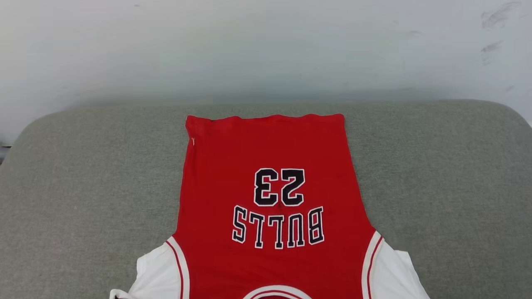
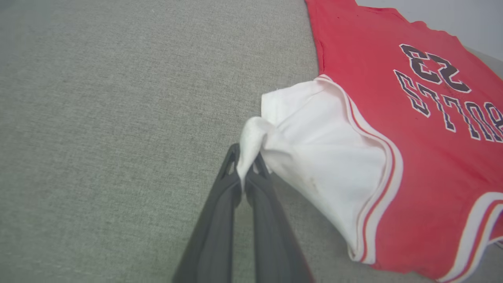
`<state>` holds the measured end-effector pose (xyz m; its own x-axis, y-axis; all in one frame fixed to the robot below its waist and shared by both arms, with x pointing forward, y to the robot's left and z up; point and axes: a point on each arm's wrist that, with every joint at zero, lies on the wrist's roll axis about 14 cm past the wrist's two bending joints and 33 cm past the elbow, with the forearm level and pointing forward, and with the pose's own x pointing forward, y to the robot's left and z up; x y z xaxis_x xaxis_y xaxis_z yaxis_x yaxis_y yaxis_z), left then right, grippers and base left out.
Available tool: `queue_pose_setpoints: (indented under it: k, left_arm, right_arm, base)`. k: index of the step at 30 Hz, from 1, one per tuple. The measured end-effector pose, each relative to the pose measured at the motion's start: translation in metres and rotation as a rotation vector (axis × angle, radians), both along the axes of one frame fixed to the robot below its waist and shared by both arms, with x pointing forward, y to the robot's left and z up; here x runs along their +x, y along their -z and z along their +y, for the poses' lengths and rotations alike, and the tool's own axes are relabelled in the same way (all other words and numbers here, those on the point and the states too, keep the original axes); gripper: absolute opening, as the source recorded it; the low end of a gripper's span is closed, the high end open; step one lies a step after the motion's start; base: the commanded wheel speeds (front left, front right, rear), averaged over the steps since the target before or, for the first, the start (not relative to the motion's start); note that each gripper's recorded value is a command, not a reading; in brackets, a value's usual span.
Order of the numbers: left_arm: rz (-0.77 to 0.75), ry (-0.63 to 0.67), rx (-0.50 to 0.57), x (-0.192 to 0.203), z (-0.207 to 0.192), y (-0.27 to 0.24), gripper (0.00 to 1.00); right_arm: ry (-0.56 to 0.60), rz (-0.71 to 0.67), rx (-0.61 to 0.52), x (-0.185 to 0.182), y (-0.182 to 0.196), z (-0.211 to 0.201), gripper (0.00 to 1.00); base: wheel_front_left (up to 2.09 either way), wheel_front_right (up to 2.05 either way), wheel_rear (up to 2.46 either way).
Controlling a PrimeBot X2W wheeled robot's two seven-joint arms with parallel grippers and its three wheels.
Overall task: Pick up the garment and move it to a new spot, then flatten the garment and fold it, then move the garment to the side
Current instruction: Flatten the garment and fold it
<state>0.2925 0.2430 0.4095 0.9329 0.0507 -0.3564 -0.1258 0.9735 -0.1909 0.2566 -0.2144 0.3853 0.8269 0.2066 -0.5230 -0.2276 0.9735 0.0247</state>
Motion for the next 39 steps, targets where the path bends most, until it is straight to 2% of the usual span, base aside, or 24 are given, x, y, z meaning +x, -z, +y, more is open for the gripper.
queue_pose_setpoints:
  k: [6,7,8,9,15,21,27,33,39]
  left_arm:
    - [-0.002,-0.008,0.002,-0.001,0.001,0.000,0.00]
    - [-0.002,-0.008,0.002,-0.001,0.001,0.001,0.00]
    - [-0.002,-0.007,0.002,-0.001,0.000,0.001,0.00]
    - [-0.004,-0.004,0.006,0.000,0.000,0.001,0.00]
    - [-0.030,0.005,-0.004,0.006,-0.006,-0.005,0.00]
    - [-0.068,0.007,-0.005,0.013,-0.010,-0.013,0.00]
    - [-0.100,0.011,0.001,0.022,-0.013,-0.021,0.00]
    - [-0.126,0.022,0.000,0.038,-0.019,-0.026,0.00]
    - [-0.150,0.020,-0.009,0.058,-0.025,-0.027,0.00]
  right_arm:
    - [0.024,0.007,0.035,-0.001,0.001,0.004,0.00]
    - [0.027,0.005,0.038,-0.001,0.001,0.004,0.11]
    - [0.032,-0.001,0.044,0.001,-0.001,0.004,0.50]
    - [0.033,-0.006,0.047,0.003,-0.002,0.005,1.00]
    - [0.049,-0.161,0.026,0.041,-0.042,-0.007,1.00]
    - [0.062,-0.394,-0.034,0.093,-0.118,-0.031,1.00]
    - [0.005,-0.573,-0.031,0.144,-0.192,-0.017,1.00]
    - [-0.086,-0.650,-0.015,0.202,-0.240,0.017,1.00]
    - [-0.144,-0.558,-0.016,0.267,-0.245,0.046,1.00]
  base:
    - [0.00,0.00,0.00]
    - [0.00,0.00,0.00]
    - [0.00,0.00,0.00]
    - [0.00,0.00,0.00]
    - [0.00,0.00,0.00]
    - [0.00,0.00,0.00]
    - [0.00,0.00,0.00]
    - [0.00,0.00,0.00]
    - [0.00,0.00,0.00]
